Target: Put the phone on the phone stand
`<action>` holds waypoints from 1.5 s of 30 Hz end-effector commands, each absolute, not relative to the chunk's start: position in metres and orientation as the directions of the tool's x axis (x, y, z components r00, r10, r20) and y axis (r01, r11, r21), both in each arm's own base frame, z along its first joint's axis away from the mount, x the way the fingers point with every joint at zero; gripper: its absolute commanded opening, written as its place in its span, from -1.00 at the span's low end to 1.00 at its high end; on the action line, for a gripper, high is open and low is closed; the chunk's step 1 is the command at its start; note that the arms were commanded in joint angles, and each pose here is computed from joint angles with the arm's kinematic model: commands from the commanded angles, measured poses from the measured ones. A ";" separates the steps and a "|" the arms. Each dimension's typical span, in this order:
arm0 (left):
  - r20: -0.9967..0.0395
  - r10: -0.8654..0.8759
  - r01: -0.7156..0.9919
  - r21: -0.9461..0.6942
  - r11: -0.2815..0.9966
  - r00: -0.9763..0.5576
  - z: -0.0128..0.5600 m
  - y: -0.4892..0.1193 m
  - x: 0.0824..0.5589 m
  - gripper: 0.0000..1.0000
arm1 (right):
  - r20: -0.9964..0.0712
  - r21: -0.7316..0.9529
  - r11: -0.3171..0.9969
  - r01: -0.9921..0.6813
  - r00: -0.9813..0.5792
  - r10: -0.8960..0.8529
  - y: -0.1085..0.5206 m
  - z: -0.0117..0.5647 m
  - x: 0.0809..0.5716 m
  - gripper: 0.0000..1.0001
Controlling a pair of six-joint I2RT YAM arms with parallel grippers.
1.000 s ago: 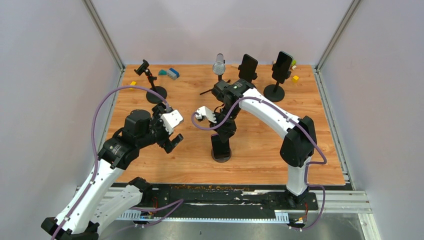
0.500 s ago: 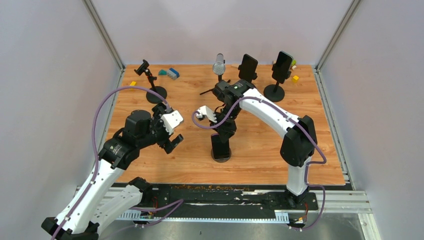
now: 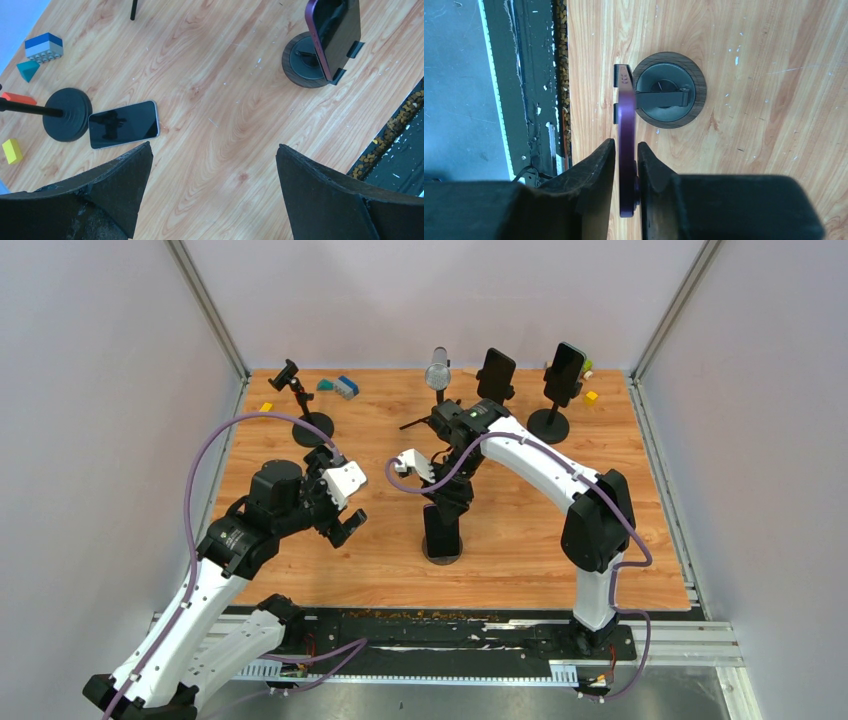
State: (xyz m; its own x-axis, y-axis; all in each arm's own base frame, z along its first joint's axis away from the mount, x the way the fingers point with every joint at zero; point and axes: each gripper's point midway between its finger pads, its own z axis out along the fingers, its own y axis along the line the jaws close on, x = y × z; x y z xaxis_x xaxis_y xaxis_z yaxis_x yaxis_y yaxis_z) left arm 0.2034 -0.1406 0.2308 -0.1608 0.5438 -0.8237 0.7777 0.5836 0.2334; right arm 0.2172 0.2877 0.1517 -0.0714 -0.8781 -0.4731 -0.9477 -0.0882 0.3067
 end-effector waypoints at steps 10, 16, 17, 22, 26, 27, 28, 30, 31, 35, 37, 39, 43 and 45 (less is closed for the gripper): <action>-0.836 0.536 0.788 0.250 0.563 -0.118 0.237 -0.145 0.204 1.00 | -0.499 0.255 -0.077 -0.964 -0.063 -0.864 0.292 0.155 0.229 -0.14; -0.835 0.537 0.790 0.248 0.560 -0.119 0.237 -0.146 0.204 1.00 | -0.506 0.227 -0.070 -0.971 -0.057 -0.861 0.292 0.162 0.234 0.06; -0.835 0.537 0.790 0.248 0.561 -0.120 0.237 -0.146 0.204 1.00 | -0.508 0.223 -0.070 -0.972 -0.055 -0.860 0.292 0.163 0.234 0.09; -0.835 0.538 0.793 0.249 0.555 -0.115 0.238 -0.146 0.204 1.00 | -0.510 0.208 -0.058 -0.976 -0.057 -0.858 0.292 0.167 0.238 0.26; -0.834 0.539 0.796 0.249 0.552 -0.113 0.237 -0.147 0.203 1.00 | -0.515 0.206 -0.055 -0.977 -0.060 -0.855 0.292 0.170 0.238 0.31; -0.834 0.540 0.796 0.250 0.552 -0.112 0.238 -0.147 0.203 1.00 | -0.516 0.206 -0.055 -0.977 -0.061 -0.854 0.293 0.170 0.239 0.32; -0.834 0.540 0.796 0.250 0.552 -0.112 0.237 -0.147 0.203 1.00 | -0.518 0.206 -0.055 -0.977 -0.061 -0.853 0.293 0.171 0.238 0.32; -0.834 0.541 0.796 0.251 0.551 -0.112 0.237 -0.146 0.203 1.00 | -0.520 0.206 -0.054 -0.977 -0.063 -0.852 0.293 0.172 0.238 0.32; -0.834 0.540 0.795 0.251 0.552 -0.111 0.237 -0.146 0.203 1.00 | -0.520 0.205 -0.053 -0.977 -0.063 -0.852 0.292 0.172 0.238 0.32; -0.832 0.543 0.798 0.253 0.548 -0.109 0.235 -0.146 0.202 1.00 | -0.526 0.202 -0.049 -0.978 -0.067 -0.848 0.291 0.175 0.239 0.32; -0.831 0.546 0.799 0.257 0.544 -0.104 0.235 -0.146 0.202 1.00 | -0.536 0.201 -0.047 -0.979 -0.069 -0.841 0.291 0.179 0.238 0.32; -0.830 0.549 0.802 0.259 0.538 -0.100 0.233 -0.147 0.202 1.00 | -0.550 0.196 -0.046 -0.980 -0.071 -0.832 0.290 0.184 0.238 0.34; -0.829 0.550 0.810 0.252 0.529 -0.101 0.228 -0.149 0.203 1.00 | -0.583 0.180 -0.034 -0.983 -0.078 -0.809 0.288 0.195 0.238 0.38; -0.827 0.553 0.818 0.245 0.520 -0.104 0.225 -0.151 0.203 1.00 | -0.597 0.166 -0.027 -0.986 -0.078 -0.798 0.286 0.200 0.238 0.40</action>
